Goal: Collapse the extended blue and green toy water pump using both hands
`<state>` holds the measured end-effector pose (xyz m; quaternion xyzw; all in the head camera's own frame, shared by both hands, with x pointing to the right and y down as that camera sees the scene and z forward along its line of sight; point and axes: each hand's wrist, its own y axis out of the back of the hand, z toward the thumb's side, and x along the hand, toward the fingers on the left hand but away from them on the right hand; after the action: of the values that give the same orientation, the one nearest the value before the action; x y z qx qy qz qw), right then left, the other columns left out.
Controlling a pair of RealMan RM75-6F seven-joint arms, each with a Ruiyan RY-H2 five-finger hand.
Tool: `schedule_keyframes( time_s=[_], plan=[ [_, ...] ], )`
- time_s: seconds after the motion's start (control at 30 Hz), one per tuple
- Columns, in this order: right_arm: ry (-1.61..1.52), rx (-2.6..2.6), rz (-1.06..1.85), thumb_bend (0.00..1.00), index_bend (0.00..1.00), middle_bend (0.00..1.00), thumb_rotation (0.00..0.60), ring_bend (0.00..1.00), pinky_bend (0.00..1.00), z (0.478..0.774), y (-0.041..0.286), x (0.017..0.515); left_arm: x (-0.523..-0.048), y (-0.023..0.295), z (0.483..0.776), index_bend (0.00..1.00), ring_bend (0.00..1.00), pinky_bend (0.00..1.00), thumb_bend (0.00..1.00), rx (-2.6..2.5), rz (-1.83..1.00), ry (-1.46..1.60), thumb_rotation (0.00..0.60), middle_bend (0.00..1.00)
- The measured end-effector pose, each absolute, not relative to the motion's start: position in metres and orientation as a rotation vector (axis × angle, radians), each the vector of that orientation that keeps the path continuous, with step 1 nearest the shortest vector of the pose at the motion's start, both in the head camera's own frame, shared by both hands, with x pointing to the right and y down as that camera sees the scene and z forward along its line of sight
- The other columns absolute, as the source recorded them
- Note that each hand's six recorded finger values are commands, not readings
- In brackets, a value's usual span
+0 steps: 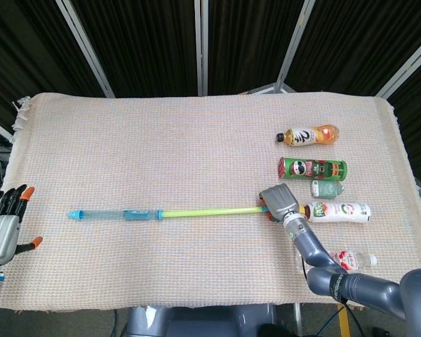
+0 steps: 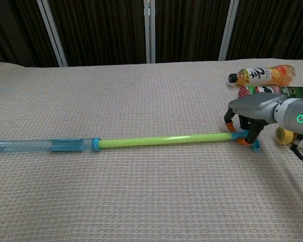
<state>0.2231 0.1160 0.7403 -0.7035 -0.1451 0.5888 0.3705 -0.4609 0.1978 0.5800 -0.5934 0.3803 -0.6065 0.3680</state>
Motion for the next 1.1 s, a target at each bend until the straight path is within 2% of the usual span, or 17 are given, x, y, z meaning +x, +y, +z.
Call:
schedule_keyframes(
  time_s=[0.03, 0.07, 0.1, 0.17, 0.2, 0.3, 0.37, 0.47, 0.6, 1.1],
  plan=[
    [-0.375, -1.806, 1.512, 0.44, 0.67, 1.00, 0.600, 1.00, 1.00, 0.740, 0.116, 0.223, -0.460, 0.195, 0.580, 0.00, 0.13, 0.13, 0.00, -1.523, -1.550, 0.979, 0.600, 0.19],
    [-0.377, -1.808, 1.514, 0.45, 0.67, 1.00, 0.600, 1.00, 1.00, 0.739, 0.116, 0.223, -0.459, 0.192, 0.581, 0.00, 0.26, 0.24, 0.00, -1.523, -1.543, 0.982, 0.600, 0.34],
    [-0.379, -1.809, 1.516, 0.45, 0.68, 1.00, 0.600, 1.00, 1.00, 0.739, 0.116, 0.224, -0.458, 0.189, 0.582, 0.00, 0.35, 0.32, 0.00, -1.526, -1.534, 0.987, 0.600, 0.43],
    [-0.385, -1.810, 1.521, 0.46, 0.68, 1.00, 0.600, 1.00, 1.00, 0.738, 0.115, 0.224, -0.455, 0.184, 0.584, 0.02, 0.53, 0.55, 0.00, -1.537, -1.519, 0.992, 0.600, 0.61],
    [-0.386, -1.809, 1.524, 0.46, 0.68, 1.00, 0.600, 1.00, 1.00, 0.737, 0.115, 0.225, -0.452, 0.180, 0.587, 0.05, 0.59, 0.65, 0.00, -1.549, -1.508, 0.994, 0.600, 0.67],
    [-0.387, -1.801, 1.540, 0.47, 0.68, 1.00, 0.600, 1.00, 1.00, 0.736, 0.115, 0.227, -0.443, 0.168, 0.597, 0.13, 0.67, 0.80, 0.00, -1.585, -1.483, 0.967, 0.600, 0.74],
    [-0.389, -1.797, 1.554, 0.47, 0.68, 1.00, 0.600, 1.00, 1.00, 0.734, 0.115, 0.229, -0.437, 0.162, 0.608, 0.17, 0.71, 0.85, 0.00, -1.613, -1.480, 0.926, 0.600, 0.78],
    [-0.390, -1.793, 1.569, 0.48, 0.69, 1.00, 0.600, 1.00, 1.00, 0.733, 0.116, 0.230, -0.426, 0.152, 0.628, 0.23, 0.76, 0.91, 0.08, -1.659, -1.486, 0.844, 0.600, 0.82],
    [-0.388, -1.787, 1.577, 0.48, 0.69, 1.00, 0.600, 1.00, 1.00, 0.732, 0.115, 0.230, -0.420, 0.143, 0.651, 0.31, 0.78, 0.98, 0.13, -1.693, -1.516, 0.750, 0.600, 0.84],
    [-0.391, -1.767, 1.585, 0.49, 0.69, 1.00, 0.600, 1.00, 1.00, 0.726, 0.112, 0.231, -0.396, 0.157, 0.714, 0.40, 0.80, 1.00, 0.25, -1.902, -1.622, 0.562, 0.600, 0.86]
  ],
)
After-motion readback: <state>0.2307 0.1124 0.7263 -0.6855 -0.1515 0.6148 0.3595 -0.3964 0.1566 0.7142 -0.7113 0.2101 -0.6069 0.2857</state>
